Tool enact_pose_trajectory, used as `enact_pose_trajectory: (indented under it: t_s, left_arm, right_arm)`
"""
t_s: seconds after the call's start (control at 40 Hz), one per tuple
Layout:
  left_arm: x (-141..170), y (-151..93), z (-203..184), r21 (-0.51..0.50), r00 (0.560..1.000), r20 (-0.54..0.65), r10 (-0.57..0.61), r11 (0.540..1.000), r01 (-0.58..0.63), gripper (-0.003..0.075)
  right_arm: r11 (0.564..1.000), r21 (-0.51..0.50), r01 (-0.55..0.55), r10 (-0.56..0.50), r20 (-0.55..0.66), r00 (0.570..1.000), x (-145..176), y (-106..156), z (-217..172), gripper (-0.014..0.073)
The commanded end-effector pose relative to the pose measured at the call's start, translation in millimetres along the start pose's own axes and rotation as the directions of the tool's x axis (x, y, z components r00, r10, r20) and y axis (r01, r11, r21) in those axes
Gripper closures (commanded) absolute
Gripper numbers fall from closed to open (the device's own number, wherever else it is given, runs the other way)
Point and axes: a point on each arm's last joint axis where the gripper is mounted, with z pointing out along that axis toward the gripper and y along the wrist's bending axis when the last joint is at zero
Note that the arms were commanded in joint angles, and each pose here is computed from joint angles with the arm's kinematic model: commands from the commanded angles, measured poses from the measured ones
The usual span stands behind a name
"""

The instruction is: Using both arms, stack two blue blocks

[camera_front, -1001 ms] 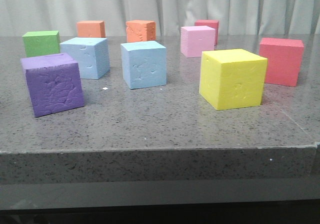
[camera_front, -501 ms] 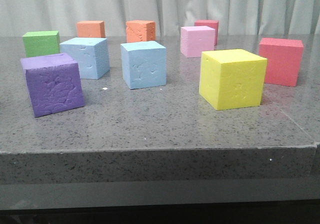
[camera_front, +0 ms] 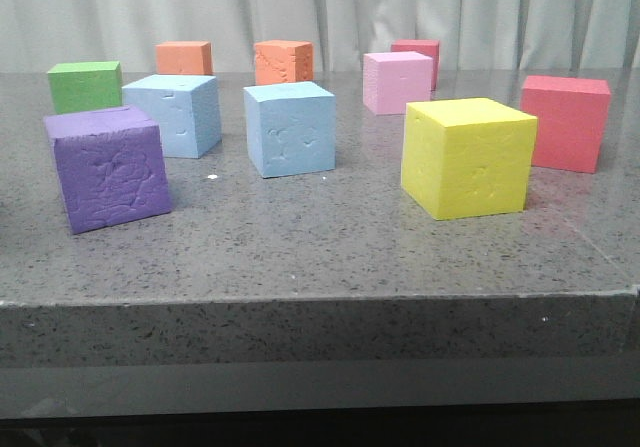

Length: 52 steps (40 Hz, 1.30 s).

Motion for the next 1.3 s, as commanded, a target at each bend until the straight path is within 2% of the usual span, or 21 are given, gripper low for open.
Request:
enact_pose_trajectory:
  t_s: [0.0,0.18,0.43,0.63,0.8,1.0,1.28]
  left_arm:
    - [-23.9,-14.4,17.3,0.066,1.0,0.022,0.014,0.998,-0.016,0.0062]
    - [-29.5,-44.1,68.5,0.161,0.978,-0.201,0.064,0.986,-0.032,0.0062]
    - [-29.8,-65.8,124.2,0.195,0.895,-0.43,0.117,0.98,-0.034,0.0062]
    - [-27.9,-72.4,152.7,0.197,0.842,-0.525,0.124,0.98,-0.022,0.0061]
    - [-24.2,-78.8,174.3,0.203,0.813,-0.572,0.109,0.979,0.012,0.0061]
    - [-9.7,-82.1,196.2,0.2,0.746,-0.654,0.125,0.98,0.012,0.0061]
    - [8.0,-84.4,217.1,0.195,0.715,-0.687,0.128,0.981,0.012,0.0061]
  right_arm:
    - [1.0,0.001,0.026,-0.026,0.104,0.994,-14.4,0.5,-3.6,0.0662]
    - [1.0,0.001,0.026,-0.026,0.104,0.994,-14.4,0.5,-3.6,0.0662]
    - [1.0,0.003,0.026,-0.026,0.097,0.995,-13.8,0.4,-3.5,0.0662]
    - [1.0,0.003,0.026,-0.026,0.096,0.995,-13.7,0.4,-3.5,0.0662]
    - [1.0,0.003,0.026,-0.026,0.096,0.995,-13.7,0.4,-3.5,0.0662]
    - [1.0,0.003,0.026,-0.026,0.096,0.995,-13.7,0.4,-3.5,0.0662]
    - [1.0,0.003,0.026,-0.026,0.096,0.995,-13.7,0.4,-3.5,0.0662]
